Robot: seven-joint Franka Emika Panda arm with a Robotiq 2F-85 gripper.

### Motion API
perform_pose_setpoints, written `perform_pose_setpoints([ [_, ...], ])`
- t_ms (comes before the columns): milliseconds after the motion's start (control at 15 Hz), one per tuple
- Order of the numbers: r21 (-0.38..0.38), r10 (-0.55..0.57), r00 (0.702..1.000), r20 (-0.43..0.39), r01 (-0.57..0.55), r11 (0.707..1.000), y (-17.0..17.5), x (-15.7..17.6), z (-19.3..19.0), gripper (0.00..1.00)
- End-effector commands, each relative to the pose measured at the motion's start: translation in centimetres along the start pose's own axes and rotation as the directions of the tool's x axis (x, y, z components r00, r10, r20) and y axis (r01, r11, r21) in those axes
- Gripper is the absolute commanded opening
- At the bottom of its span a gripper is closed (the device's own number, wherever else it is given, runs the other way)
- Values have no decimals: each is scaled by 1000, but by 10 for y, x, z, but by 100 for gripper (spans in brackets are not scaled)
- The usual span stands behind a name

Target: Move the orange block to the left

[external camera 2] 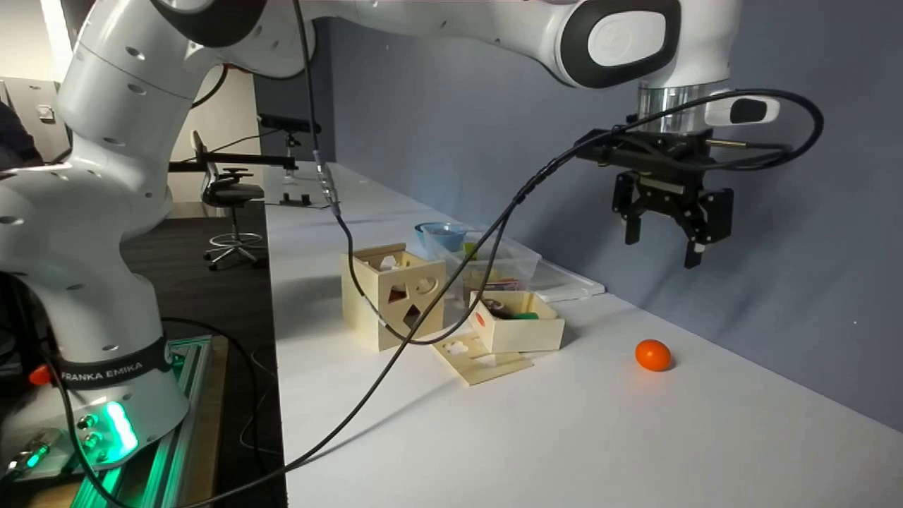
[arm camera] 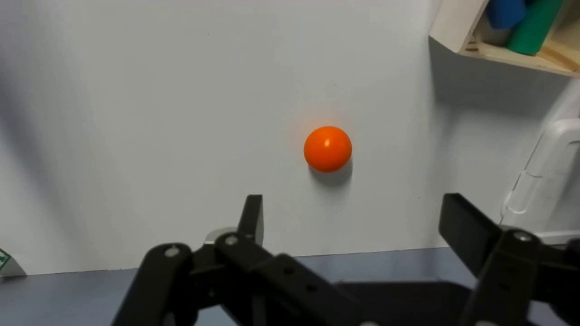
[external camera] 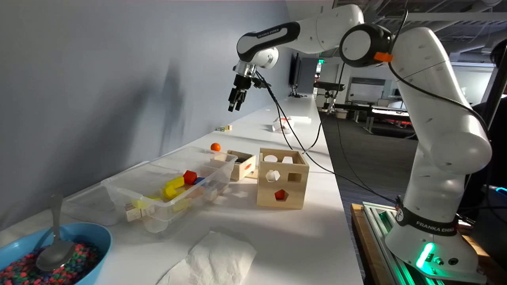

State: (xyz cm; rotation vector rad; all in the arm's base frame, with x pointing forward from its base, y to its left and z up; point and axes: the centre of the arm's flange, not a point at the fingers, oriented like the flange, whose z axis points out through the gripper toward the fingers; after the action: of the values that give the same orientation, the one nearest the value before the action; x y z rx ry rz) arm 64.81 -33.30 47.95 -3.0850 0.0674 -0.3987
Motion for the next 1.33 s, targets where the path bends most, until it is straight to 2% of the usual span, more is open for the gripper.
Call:
perform_pose_setpoints([
  [0, -1, 1, 1000, -2, -1, 1000, 1, 0, -2, 100],
  [133, -3, 7, 1000, 3, -7, 1000, 3, 6, 1, 100],
  [467, -33, 30, 999, 15, -30, 999, 10, 38, 49, 100],
  [1000, -62, -17, 992, 124, 25, 998, -8, 91, 132, 100],
  [1267, -85, -5, 984, 180, 21, 996, -14, 99, 162, 100],
])
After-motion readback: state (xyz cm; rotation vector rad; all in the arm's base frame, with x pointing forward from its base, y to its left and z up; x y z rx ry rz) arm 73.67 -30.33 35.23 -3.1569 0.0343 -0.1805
